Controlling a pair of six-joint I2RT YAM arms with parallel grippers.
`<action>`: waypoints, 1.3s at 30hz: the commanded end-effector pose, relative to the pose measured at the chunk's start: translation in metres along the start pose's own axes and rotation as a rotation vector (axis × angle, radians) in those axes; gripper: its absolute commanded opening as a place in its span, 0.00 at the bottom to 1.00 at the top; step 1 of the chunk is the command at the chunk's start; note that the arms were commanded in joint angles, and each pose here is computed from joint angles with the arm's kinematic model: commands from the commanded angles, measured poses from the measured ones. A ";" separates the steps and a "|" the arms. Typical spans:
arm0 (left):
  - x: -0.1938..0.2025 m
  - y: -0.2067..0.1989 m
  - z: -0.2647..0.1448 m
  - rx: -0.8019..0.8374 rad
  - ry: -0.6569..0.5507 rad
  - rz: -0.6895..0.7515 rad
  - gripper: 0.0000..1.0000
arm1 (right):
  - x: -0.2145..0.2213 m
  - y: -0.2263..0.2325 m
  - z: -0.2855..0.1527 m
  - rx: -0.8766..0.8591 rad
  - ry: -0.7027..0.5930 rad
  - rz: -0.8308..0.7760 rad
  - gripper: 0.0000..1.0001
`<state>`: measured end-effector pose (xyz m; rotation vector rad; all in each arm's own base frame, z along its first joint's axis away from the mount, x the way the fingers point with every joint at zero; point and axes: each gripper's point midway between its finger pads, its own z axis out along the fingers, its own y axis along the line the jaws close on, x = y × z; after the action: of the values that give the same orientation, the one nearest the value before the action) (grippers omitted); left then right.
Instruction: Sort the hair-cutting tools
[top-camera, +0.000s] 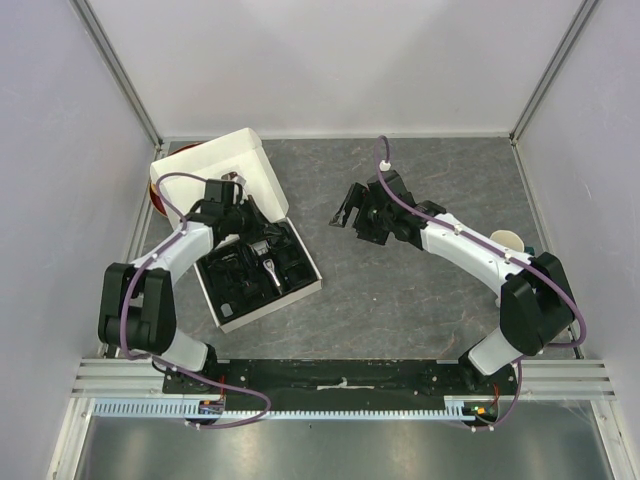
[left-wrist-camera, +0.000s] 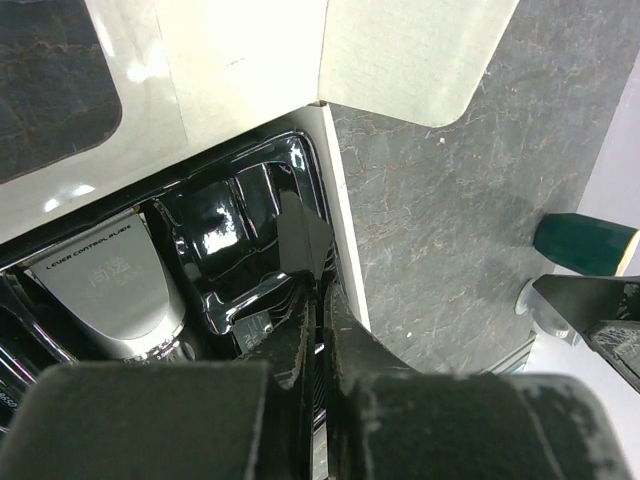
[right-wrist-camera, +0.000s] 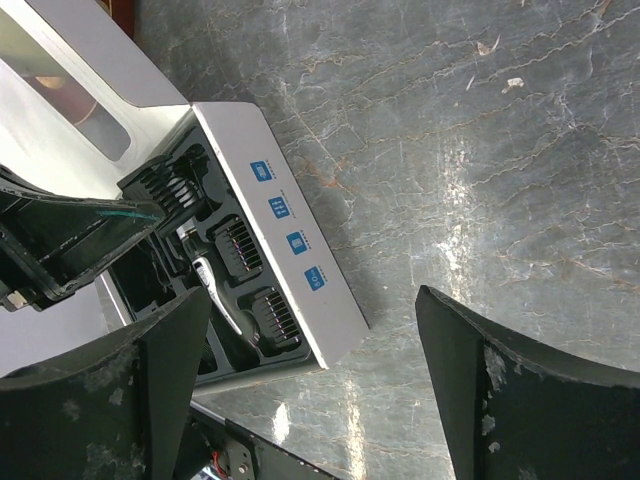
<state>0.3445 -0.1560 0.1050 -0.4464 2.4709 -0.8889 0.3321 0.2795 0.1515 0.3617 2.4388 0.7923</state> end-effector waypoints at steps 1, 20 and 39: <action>-0.013 -0.009 0.001 0.020 -0.025 0.034 0.02 | -0.001 0.000 0.001 -0.008 -0.002 -0.010 0.91; -0.009 0.003 0.024 0.009 -0.011 0.028 0.02 | 0.002 -0.006 0.004 0.008 0.010 -0.009 0.89; -0.019 0.011 -0.004 -0.108 -0.113 0.070 0.50 | 0.004 -0.006 0.003 0.004 0.013 -0.009 0.89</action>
<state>0.3544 -0.1466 0.0835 -0.4827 2.4867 -0.7580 0.3298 0.2766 0.1430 0.3638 2.4593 0.7744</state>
